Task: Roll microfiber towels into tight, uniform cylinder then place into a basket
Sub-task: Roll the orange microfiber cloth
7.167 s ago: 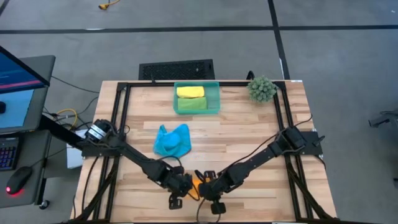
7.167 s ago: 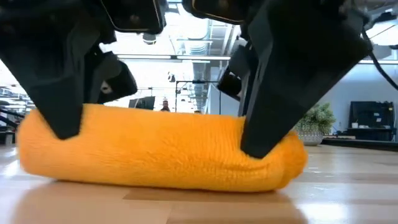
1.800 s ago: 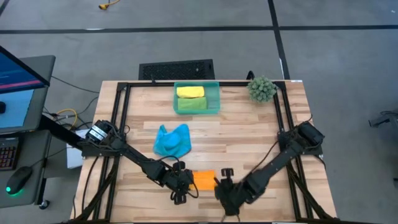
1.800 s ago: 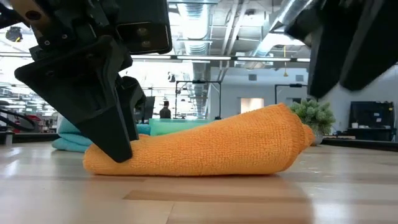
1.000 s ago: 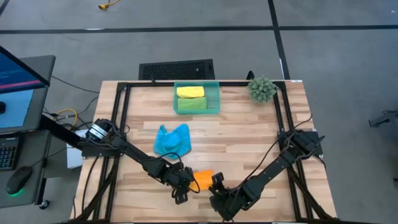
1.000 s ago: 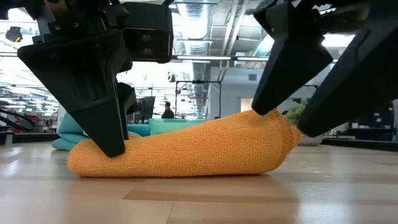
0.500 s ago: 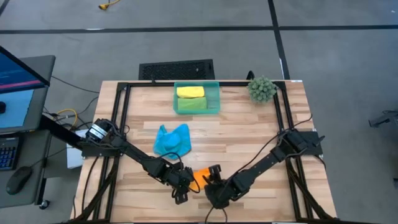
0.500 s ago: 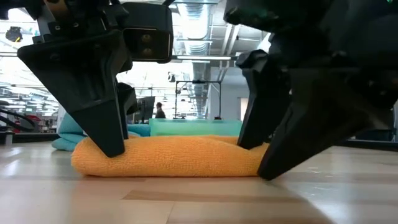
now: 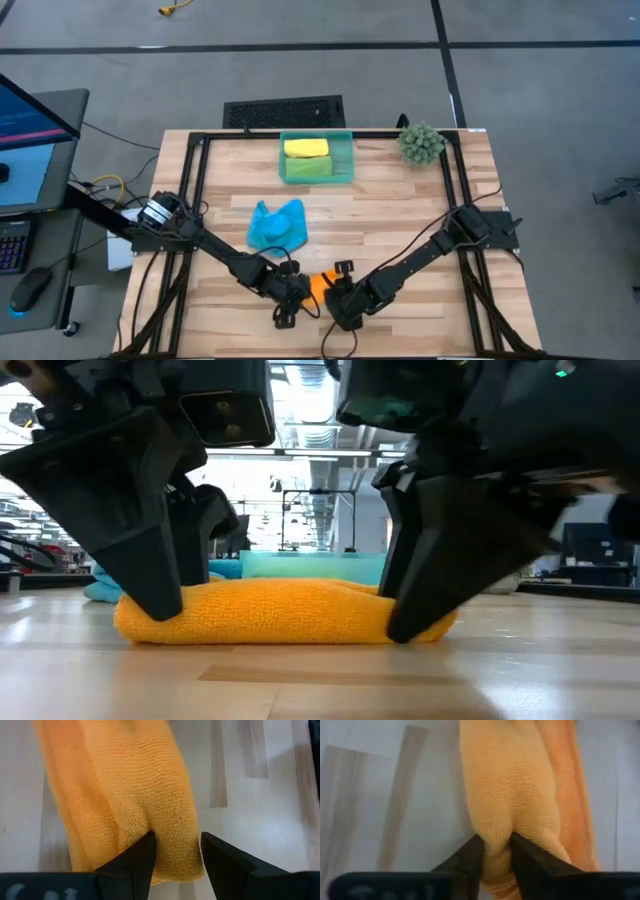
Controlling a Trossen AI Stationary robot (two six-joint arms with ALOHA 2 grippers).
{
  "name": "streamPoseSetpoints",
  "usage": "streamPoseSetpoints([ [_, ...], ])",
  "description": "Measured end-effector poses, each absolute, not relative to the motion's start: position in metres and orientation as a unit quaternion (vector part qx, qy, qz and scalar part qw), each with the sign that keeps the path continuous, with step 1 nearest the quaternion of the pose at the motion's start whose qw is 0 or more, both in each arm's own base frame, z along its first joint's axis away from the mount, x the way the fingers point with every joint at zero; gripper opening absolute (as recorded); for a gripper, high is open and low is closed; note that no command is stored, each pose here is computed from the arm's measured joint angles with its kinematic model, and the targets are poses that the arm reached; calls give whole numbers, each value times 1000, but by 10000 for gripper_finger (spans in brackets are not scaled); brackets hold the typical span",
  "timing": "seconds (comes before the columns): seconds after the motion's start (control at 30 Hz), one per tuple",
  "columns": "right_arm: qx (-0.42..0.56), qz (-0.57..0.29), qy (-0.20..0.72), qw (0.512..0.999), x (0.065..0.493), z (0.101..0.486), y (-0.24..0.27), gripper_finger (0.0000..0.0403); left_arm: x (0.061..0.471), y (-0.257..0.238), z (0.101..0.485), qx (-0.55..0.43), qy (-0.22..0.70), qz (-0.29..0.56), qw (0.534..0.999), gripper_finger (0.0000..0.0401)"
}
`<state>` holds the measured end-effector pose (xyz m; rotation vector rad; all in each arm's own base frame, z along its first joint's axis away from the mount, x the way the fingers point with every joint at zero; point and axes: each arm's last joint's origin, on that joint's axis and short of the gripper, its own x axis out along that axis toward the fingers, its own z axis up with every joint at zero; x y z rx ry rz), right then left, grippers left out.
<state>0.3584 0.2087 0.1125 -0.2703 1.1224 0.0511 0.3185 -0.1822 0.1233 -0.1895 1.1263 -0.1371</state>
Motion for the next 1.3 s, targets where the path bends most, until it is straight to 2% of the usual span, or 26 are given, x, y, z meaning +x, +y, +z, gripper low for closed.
streamPoseSetpoints([
  [0.17,-94,0,531,842,364,113,200,44,315,-188,123,-34,521,-73,850,157],
  [0.27,-79,8,535,841,365,114,199,16,311,-194,125,-4,506,-64,860,158],
  [0.5,-47,7,537,842,365,114,199,31,293,-211,135,67,469,-34,880,158],
  [0.77,-38,11,532,846,367,114,199,17,273,-239,140,208,399,-38,892,158],
  [0.9,-26,5,533,846,369,114,197,26,273,-242,143,217,385,-45,896,158],
  [1.13,-20,9,535,845,369,114,197,18,274,-243,143,221,383,-48,896,158],
  [1.3,-15,13,535,845,370,115,196,26,281,-240,124,256,395,-53,881,158],
])
